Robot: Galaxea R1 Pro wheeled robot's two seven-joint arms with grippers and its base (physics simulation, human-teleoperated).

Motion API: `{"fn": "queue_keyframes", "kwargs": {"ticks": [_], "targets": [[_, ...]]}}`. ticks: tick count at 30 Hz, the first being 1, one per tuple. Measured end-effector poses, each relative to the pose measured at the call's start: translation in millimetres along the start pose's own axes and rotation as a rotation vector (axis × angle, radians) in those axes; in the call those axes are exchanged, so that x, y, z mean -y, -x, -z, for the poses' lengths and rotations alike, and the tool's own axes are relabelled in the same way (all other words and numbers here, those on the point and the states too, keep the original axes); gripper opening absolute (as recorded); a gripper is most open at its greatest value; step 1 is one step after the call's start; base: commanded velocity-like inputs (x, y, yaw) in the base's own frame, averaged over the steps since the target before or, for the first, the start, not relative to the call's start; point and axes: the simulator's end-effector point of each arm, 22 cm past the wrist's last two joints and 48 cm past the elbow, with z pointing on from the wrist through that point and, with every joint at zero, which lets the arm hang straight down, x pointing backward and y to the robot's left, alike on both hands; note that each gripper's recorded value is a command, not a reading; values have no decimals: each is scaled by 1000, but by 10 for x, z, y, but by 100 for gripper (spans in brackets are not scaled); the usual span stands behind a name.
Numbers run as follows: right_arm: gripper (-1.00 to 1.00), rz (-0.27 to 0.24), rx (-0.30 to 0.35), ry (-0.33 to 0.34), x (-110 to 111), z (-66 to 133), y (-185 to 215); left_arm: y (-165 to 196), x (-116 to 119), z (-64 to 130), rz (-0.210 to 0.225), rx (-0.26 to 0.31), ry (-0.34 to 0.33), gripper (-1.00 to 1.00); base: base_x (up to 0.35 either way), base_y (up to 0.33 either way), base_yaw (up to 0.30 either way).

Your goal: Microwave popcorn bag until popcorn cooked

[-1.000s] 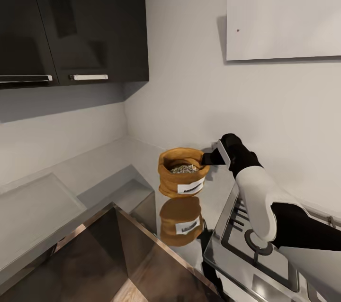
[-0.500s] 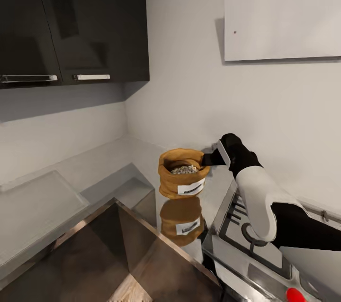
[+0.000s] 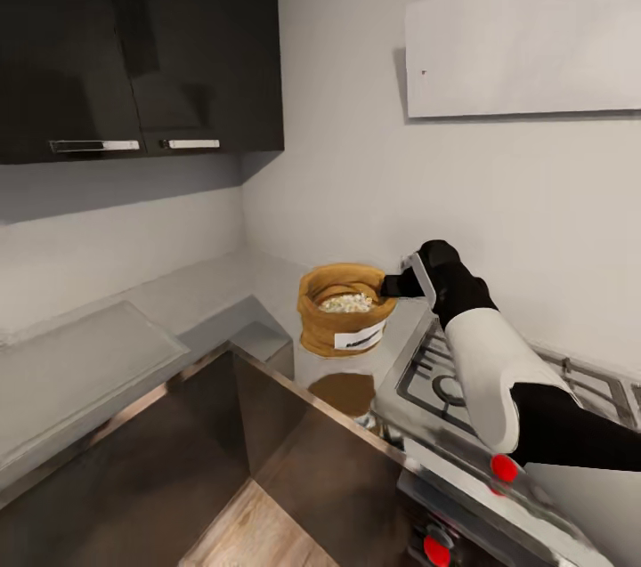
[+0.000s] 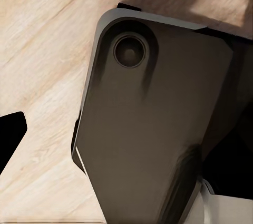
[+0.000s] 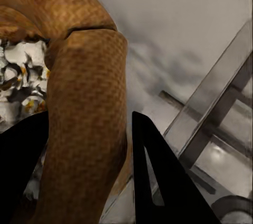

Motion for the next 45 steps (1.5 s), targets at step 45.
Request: {"fn": "queue_keyframes", "kwargs": {"ticks": [45], "targets": [[-100,-5,30,-19,127,69,106,0,1,0,0,0,0,100,-347,0,0]]}}
